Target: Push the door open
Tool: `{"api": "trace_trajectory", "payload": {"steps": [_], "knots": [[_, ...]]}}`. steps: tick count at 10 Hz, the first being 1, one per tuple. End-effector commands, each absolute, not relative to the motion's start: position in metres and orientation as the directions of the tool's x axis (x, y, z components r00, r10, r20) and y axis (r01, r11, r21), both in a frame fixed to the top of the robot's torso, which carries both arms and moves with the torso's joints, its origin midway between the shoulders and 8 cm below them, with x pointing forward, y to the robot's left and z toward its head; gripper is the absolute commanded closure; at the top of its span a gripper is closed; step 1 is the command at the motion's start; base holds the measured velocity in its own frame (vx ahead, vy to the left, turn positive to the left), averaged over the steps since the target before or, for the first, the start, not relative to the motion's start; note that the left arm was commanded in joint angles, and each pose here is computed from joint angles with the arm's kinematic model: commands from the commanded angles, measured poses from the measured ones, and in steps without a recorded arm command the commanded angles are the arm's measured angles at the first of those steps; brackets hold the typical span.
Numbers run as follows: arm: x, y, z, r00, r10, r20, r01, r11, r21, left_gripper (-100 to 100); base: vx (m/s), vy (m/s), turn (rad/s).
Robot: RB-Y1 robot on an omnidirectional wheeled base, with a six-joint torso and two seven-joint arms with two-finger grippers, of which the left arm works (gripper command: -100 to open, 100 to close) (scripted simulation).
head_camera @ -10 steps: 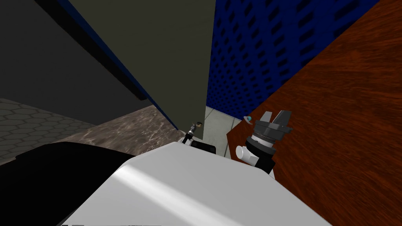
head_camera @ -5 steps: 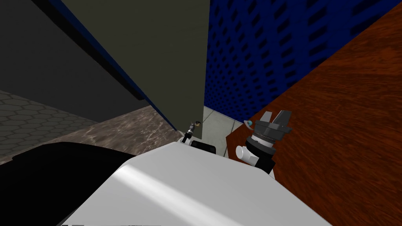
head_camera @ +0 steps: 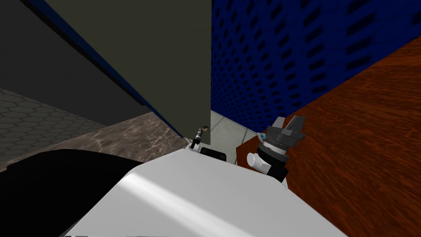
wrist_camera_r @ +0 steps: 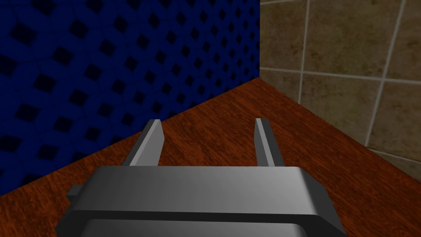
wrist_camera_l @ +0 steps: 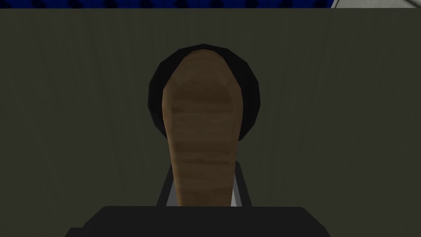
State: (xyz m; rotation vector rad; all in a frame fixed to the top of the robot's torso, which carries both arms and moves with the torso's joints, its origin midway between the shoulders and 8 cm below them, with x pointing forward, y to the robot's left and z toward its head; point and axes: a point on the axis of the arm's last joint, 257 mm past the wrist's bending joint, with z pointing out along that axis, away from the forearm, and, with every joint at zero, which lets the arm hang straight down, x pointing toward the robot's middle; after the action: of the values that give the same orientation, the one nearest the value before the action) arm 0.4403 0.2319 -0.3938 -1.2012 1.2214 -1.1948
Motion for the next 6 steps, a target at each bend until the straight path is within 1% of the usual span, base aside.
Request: {"api": "trace_trajectory", "payload": {"steps": [1,2,4,6], "knots": [[0.443,0.235,-0.391,0.018,-1.0,-0.008,0.001,0.008,-1.0,100,0.153,-0.087,0.053],[0.444,0.237,-0.391,0.029,-1.0,-0.003,0.0,0.003,-1.0,100,0.173,-0.117,0.062],[0.442,0.256,-0.392,0.049,-0.998,-0.025,-0.002,0.025,-1.0,100,0.099,-0.043,0.046],[0.442,0.268,-0.391,0.066,-0.997,-0.036,-0.002,0.036,-0.999,100,0.183,-0.034,0.047]]}}
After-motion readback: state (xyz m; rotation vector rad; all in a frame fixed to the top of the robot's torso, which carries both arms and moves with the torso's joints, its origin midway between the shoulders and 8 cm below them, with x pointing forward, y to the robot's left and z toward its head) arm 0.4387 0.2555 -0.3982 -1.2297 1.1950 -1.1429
